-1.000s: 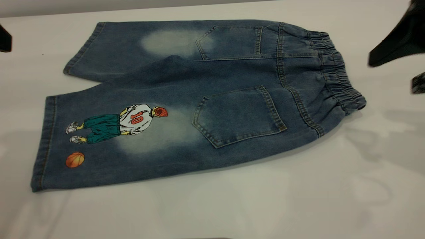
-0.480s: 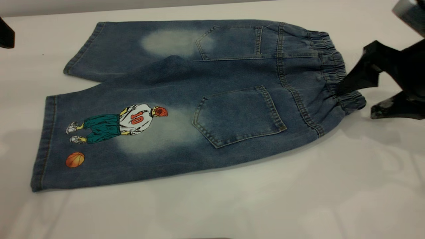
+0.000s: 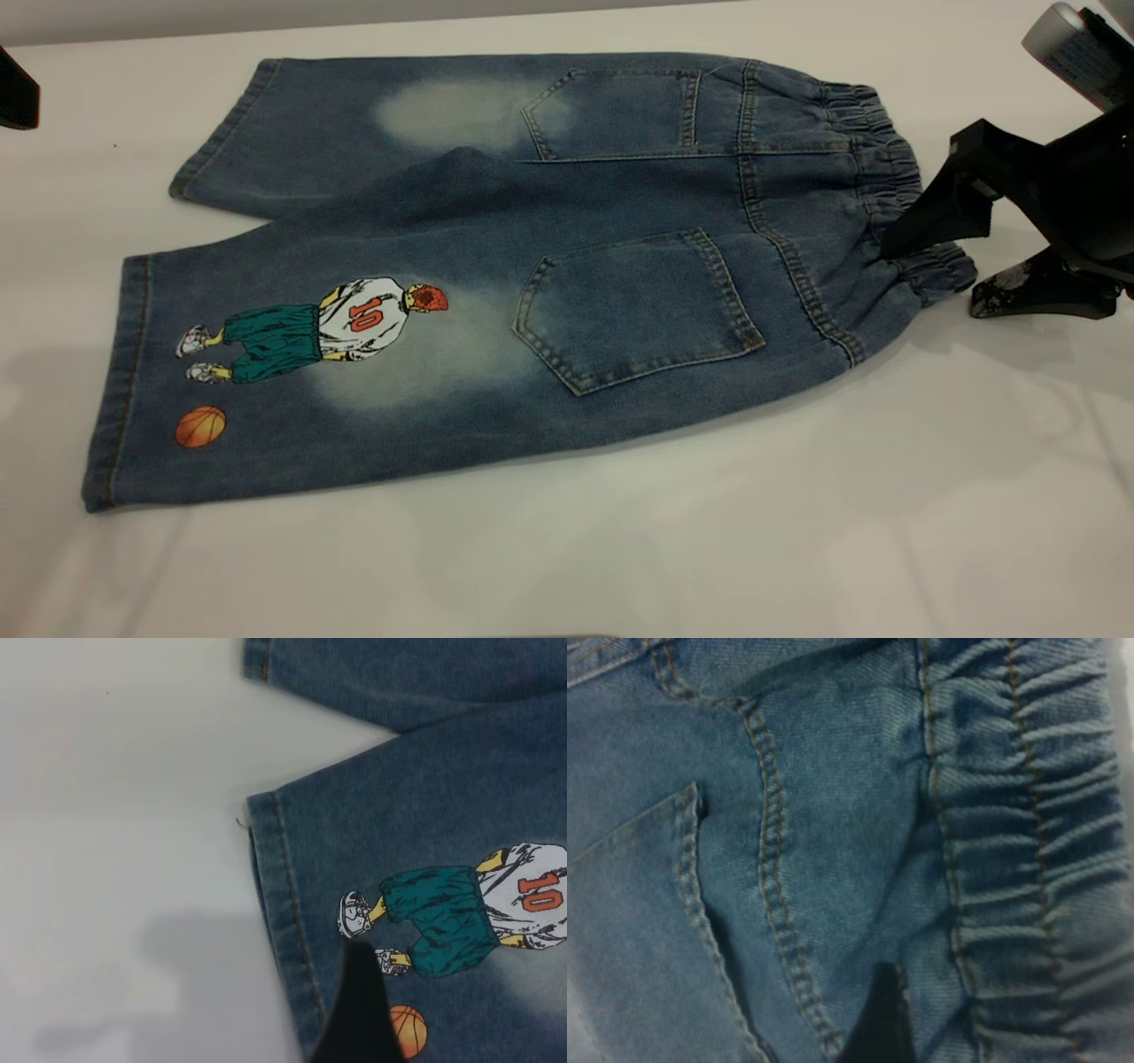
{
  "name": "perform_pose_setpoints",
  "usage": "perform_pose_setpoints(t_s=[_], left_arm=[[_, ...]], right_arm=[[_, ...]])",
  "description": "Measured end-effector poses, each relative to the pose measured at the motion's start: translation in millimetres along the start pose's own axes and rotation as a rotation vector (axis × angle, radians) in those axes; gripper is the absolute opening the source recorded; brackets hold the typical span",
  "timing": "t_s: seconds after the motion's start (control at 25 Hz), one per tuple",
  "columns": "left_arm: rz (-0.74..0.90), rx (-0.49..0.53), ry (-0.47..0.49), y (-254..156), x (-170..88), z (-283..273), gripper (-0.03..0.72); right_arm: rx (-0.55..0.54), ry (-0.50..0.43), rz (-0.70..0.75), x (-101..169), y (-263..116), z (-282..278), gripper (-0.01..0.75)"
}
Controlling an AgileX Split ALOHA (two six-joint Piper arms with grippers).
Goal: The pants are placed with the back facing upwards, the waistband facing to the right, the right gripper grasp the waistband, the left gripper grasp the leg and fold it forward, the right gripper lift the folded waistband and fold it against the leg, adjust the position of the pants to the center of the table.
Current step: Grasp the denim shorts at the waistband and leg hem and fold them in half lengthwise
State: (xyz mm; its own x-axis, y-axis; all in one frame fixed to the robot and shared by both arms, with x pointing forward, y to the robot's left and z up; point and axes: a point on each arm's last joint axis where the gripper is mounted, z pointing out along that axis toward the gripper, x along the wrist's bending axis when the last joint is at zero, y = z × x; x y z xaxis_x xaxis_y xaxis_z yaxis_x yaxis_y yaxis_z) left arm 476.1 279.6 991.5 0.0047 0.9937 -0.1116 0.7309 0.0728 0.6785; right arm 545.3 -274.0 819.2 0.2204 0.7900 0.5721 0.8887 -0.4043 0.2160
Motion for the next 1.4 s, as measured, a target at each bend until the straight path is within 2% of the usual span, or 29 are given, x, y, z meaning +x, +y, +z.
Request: perform_pose_setpoints(t_s=[0.52, 1.04, 1.12, 1.24, 1.4], left_arm=[[-0.006, 0.001, -0.001, 0, 0, 0, 0.516], [-0.006, 0.013, -0.001, -1, 0, 0, 0.516], [-0.005, 0.035, 0.0, -3, 0, 0, 0.516], [-0.007, 0.099, 0.0, -9, 0, 1, 0.516], [-0.007, 0.255, 0.011, -23, 1, 8, 0.516]], right_arm=[[0.002, 0.053, -0.003, 5, 2, 1, 0.448], [0.005, 0.075, -0.005, 7, 2, 1, 0.087], [0.009, 0.072, -0.012, 7, 1, 1, 0.041], [0.015, 0.07, -0.021, 7, 1, 1, 0.029], [0.023, 0.069, -0.035, 7, 0, 1, 0.029]])
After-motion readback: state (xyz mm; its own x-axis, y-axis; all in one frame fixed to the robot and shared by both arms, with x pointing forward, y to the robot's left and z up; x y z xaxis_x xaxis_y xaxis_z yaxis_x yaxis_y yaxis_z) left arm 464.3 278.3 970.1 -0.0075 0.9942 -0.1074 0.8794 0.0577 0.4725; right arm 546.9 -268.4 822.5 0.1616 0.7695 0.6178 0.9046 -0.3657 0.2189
